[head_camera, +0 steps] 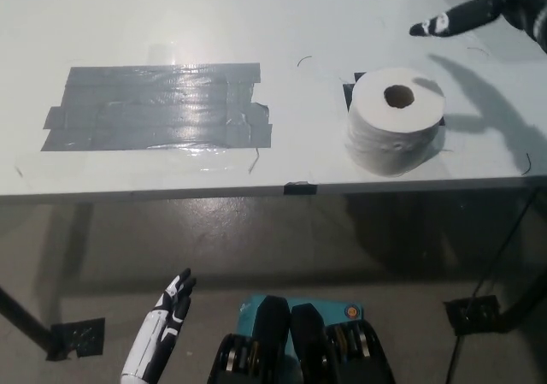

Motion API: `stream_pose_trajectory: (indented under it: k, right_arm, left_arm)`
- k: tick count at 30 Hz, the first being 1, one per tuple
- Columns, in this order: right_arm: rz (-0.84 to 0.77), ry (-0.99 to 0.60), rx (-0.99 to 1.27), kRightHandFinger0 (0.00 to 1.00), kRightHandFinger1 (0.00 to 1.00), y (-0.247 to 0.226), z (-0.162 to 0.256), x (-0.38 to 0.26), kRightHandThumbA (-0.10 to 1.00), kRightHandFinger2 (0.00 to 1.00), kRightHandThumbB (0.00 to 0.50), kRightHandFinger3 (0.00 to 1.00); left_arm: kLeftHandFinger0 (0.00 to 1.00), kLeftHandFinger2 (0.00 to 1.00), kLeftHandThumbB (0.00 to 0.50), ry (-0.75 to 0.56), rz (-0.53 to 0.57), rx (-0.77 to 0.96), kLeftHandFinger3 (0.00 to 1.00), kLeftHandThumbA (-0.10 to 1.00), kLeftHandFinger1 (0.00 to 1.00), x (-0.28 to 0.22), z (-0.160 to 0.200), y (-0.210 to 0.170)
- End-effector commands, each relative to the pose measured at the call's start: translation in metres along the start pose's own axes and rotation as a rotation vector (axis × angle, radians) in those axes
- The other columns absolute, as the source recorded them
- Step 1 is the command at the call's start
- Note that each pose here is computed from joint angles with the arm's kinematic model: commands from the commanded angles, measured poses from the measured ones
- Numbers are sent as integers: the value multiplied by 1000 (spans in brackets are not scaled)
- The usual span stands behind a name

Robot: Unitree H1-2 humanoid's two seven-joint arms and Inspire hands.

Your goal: A toilet paper roll is kept on the black spot on the desk infront of the robot and the robot inserts its right thumb into the hole in the centre to grab the roll. Then it passes the roll to a person.

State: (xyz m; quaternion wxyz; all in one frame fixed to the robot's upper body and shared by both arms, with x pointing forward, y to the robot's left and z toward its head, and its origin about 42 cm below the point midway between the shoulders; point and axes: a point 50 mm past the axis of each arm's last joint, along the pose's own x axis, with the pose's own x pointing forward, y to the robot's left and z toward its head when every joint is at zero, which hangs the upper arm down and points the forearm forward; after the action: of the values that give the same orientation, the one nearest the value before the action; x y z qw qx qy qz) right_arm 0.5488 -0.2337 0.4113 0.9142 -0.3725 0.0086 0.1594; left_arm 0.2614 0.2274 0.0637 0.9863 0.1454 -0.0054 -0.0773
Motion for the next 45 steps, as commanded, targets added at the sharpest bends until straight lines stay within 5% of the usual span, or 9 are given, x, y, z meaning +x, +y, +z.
stream_pose_trajectory:
  k: [1, 5, 8, 9, 16, 23, 27, 45]
  right_arm:
    - [59, 37, -61, 1000, 1000, -18, 38, 12, 795, 1000, 427, 1000]
    - [134, 42, -75, 1000, 1000, 0, 45, 20, 794, 1000, 374, 1000]
    - [225, -21, -146, 1000, 1000, 7, 50, 23, 962, 1000, 320, 1000]
    - [228, 3, -132, 1000, 1000, 12, 50, 25, 963, 1000, 365, 1000]
    - [232, 109, -120, 1000, 1000, 22, 49, 36, 853, 1000, 463, 1000]
    - [252, 124, -151, 1000, 1000, 32, 37, 37, 845, 1000, 394, 1000]
    - [242, 148, -147, 1000, 1000, 31, 27, 40, 827, 1000, 426, 1000]
    - [163, 220, -151, 1000, 1000, 7, 0, 42, 899, 1000, 358, 1000]
  left_arm:
    - [1000, 1000, 179, -76, 2, 25, 1000, 1000, 1000, 6, 17, 8]
    - [1000, 1000, 193, -82, 1, 26, 1000, 1000, 1000, 9, 19, 8]
    - [1000, 1000, 195, -84, -3, 22, 1000, 1000, 1000, 9, 20, 7]
    - [1000, 1000, 194, -84, -5, 20, 1000, 1000, 1000, 7, 20, 8]
    - [1000, 1000, 187, -101, -5, 22, 1000, 1000, 1000, 11, 21, 8]
    - [1000, 1000, 188, -93, -13, 18, 1000, 1000, 1000, 10, 22, 8]
    - [1000, 1000, 188, -93, -9, 30, 1000, 1000, 1000, 10, 22, 9]
    - [1000, 1000, 186, -91, -14, 28, 1000, 1000, 1000, 13, 20, 8]
